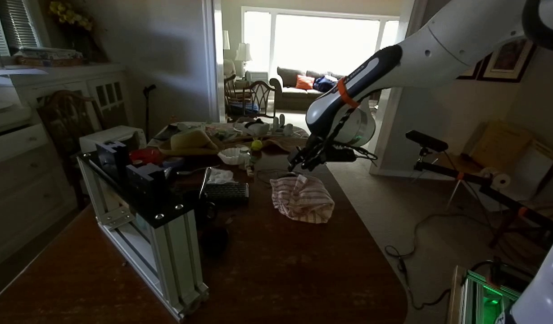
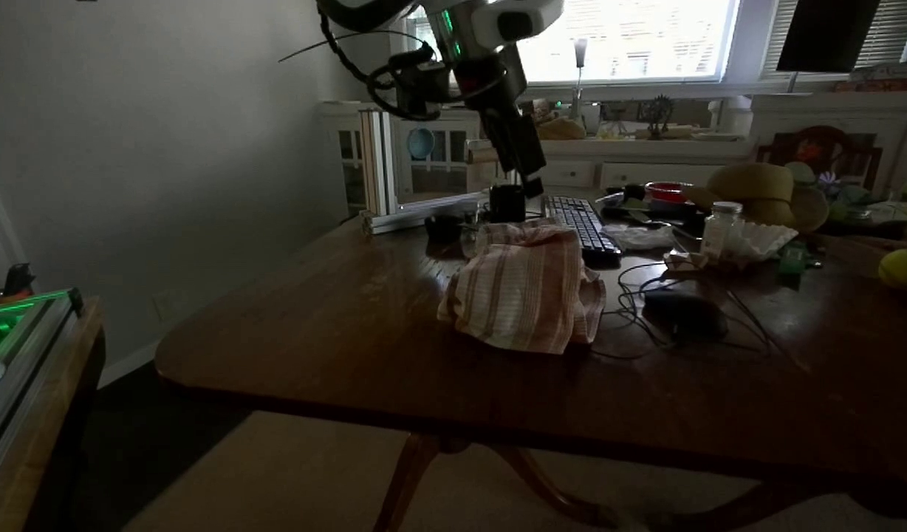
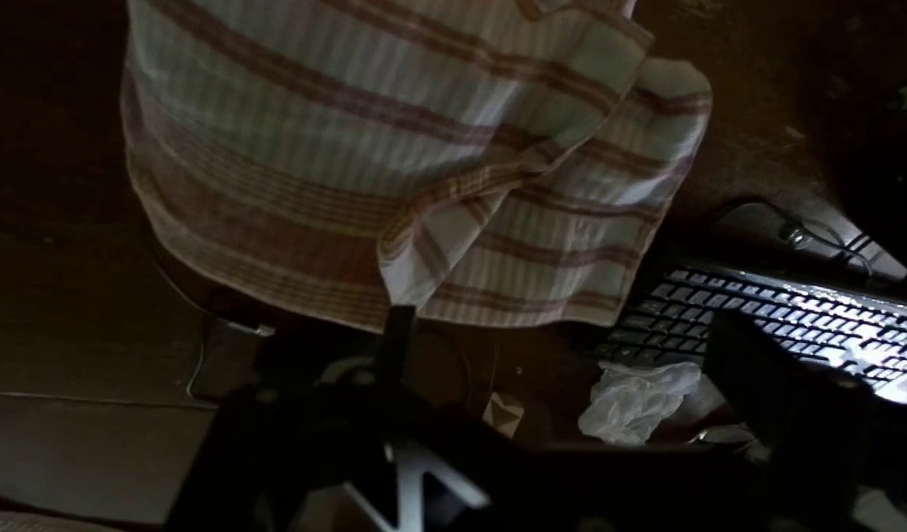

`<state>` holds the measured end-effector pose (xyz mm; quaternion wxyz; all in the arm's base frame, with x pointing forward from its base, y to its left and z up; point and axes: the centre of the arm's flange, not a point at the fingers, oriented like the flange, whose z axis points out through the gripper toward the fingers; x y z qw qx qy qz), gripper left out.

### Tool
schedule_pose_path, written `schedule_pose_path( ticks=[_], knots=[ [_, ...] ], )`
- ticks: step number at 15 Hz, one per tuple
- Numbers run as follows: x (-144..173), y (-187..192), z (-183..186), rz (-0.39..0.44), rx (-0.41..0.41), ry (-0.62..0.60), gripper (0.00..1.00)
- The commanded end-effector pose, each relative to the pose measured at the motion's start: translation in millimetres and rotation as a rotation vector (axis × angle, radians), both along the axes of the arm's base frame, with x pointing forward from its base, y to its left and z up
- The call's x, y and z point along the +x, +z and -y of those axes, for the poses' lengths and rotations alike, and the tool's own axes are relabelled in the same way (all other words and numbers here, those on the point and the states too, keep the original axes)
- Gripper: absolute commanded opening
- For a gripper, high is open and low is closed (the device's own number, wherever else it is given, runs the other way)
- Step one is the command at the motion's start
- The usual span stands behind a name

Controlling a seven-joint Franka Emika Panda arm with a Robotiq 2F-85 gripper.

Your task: Fold the towel once in length then once in width

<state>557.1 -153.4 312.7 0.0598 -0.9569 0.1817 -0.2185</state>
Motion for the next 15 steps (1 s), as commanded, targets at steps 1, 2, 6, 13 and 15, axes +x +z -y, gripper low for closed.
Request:
schedule_pose_path(
  ticks=[1, 2, 6, 13, 15],
  knots=[
    [-29, 25, 11, -0.044, -0.026, -0.006, 0.74],
    [-31, 24, 15, -0.052, -0.036, -0.015, 0.74],
    [-31, 7, 32, -0.073, -0.027, -0.053, 0.43],
    [-11, -42, 33, -0.067, -0.013, -0.114, 0.0],
    [-3, -60, 33, -0.054, -0.018, -0.131, 0.0]
  ],
)
